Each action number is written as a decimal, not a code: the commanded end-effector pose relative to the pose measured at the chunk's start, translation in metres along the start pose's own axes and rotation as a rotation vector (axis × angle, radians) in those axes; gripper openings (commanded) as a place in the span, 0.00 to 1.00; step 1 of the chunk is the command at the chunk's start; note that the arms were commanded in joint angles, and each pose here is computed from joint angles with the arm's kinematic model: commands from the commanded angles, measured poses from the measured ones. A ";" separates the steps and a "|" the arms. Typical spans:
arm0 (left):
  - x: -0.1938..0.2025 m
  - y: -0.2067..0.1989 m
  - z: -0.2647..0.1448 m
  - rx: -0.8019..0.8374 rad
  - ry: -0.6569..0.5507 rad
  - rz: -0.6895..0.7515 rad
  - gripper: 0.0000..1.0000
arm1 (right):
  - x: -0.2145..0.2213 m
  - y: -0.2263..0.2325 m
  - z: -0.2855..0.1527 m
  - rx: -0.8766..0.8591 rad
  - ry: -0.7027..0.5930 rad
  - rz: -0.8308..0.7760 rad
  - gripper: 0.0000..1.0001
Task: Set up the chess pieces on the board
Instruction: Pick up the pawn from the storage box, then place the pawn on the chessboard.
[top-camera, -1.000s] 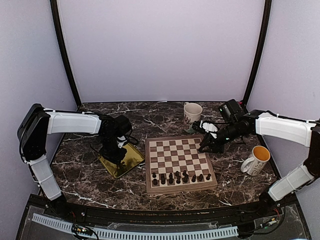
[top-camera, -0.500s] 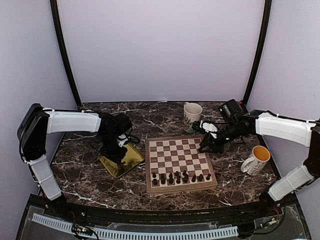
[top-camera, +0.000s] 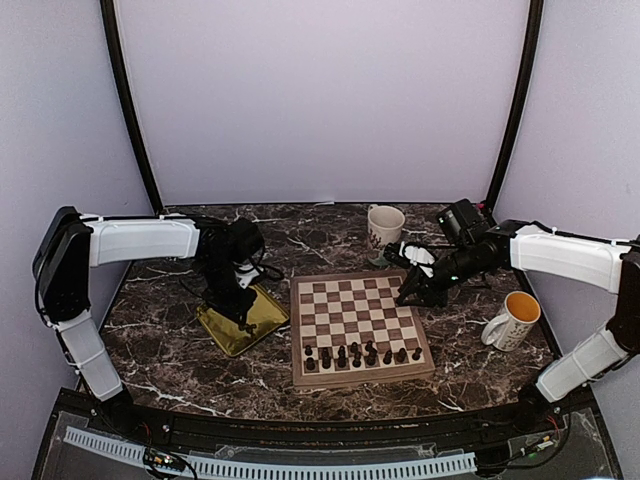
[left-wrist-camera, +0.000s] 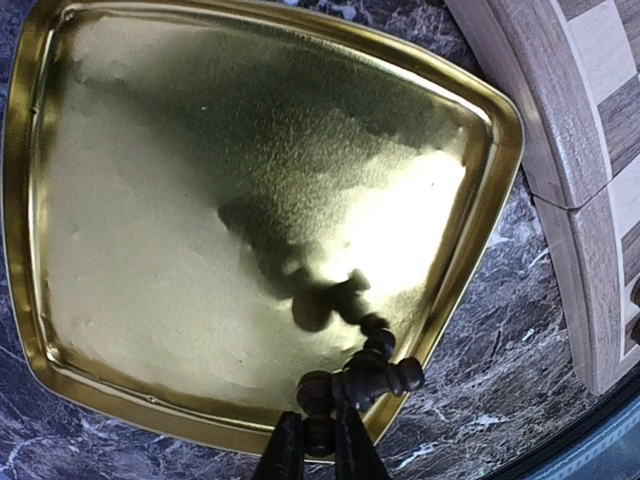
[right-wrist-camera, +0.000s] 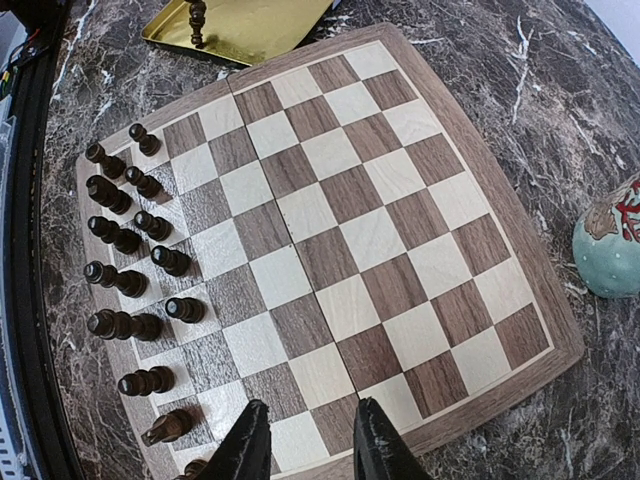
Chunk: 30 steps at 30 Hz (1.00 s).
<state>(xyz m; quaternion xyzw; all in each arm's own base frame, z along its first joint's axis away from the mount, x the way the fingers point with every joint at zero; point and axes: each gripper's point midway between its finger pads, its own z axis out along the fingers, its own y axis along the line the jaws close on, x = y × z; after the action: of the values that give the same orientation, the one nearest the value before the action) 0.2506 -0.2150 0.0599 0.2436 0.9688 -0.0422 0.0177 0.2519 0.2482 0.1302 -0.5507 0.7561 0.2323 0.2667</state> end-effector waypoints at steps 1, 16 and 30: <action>-0.005 0.001 -0.031 -0.011 -0.059 0.013 0.00 | 0.001 0.001 0.001 -0.012 -0.008 -0.001 0.29; -0.030 -0.017 -0.061 0.074 -0.167 0.018 0.00 | 0.000 0.001 0.000 -0.009 -0.011 -0.002 0.30; -0.096 -0.098 -0.082 0.212 -0.280 0.209 0.02 | 0.000 -0.006 -0.006 0.015 -0.021 0.017 0.30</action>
<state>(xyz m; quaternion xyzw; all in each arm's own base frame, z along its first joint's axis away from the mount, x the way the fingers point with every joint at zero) 0.2933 -0.3122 0.1546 0.2948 0.9318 -0.1648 0.1328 0.2545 0.2453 0.1300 -0.5463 0.7594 0.2309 0.2674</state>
